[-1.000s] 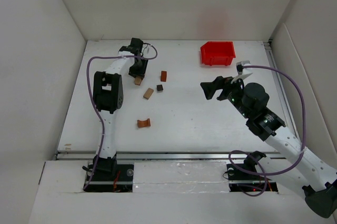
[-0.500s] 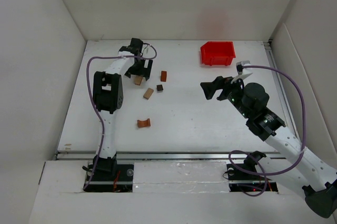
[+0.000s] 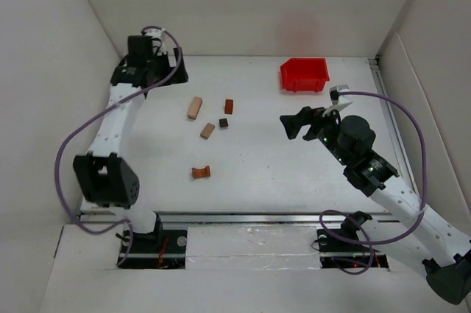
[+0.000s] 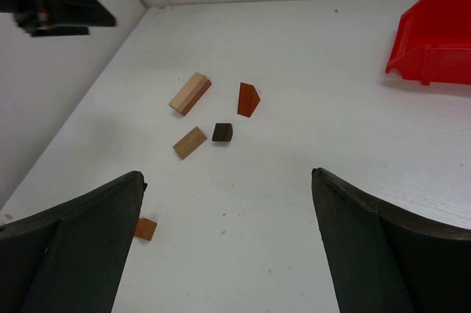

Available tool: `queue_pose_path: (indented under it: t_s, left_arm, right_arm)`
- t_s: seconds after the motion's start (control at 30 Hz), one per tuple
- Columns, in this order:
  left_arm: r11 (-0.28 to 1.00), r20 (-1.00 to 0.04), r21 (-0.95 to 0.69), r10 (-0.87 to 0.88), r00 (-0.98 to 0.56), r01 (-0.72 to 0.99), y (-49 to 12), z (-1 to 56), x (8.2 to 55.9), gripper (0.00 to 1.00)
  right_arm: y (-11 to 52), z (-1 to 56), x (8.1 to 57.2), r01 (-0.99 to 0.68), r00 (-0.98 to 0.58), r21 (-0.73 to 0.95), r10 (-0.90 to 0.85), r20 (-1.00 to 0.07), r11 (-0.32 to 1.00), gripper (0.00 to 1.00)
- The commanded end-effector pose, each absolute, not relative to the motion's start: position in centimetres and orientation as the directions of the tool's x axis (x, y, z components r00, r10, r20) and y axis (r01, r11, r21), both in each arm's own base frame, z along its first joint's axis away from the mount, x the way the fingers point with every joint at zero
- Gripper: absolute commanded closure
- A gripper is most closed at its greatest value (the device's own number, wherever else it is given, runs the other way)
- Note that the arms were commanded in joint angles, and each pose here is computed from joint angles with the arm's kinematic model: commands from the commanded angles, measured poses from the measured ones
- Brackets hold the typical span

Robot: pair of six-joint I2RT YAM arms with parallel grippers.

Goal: Build the wood block tower

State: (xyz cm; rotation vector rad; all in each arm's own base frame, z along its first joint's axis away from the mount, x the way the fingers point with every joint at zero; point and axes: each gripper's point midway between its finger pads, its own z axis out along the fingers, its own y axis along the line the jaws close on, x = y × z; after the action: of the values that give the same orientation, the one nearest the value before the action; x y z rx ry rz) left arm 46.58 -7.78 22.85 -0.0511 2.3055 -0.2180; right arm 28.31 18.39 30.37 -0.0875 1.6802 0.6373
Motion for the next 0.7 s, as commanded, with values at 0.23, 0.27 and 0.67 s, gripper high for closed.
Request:
queue_pose_path:
  t_s: [0.23, 0.27, 0.67]
  left_arm:
    - [0.977, -0.671, -0.118, 0.053, -0.74, 0.177, -11.9, 18.0, 39.6, 0.01]
    - [0.977, -0.641, -0.081, 0.098, -0.761, 0.195, -12.9, 16.4, 39.0, 0.02]
    - [0.971, -0.479, -0.04, 0.188, -0.857, 0.236, -13.7, 7.7, 38.5, 0.15]
  right_arm:
    - [18.3, 31.6, 28.4, -0.419, -0.183, 0.359, 0.31, -0.933, 0.834, 0.0]
    - [18.3, 31.7, 28.3, -0.42, -0.18, 0.358, 0.31, -0.933, 0.834, 0.0]
    - [18.0, 32.5, 27.6, -0.437, -0.158, 0.361, 0.325, -0.932, 0.824, 0.0]
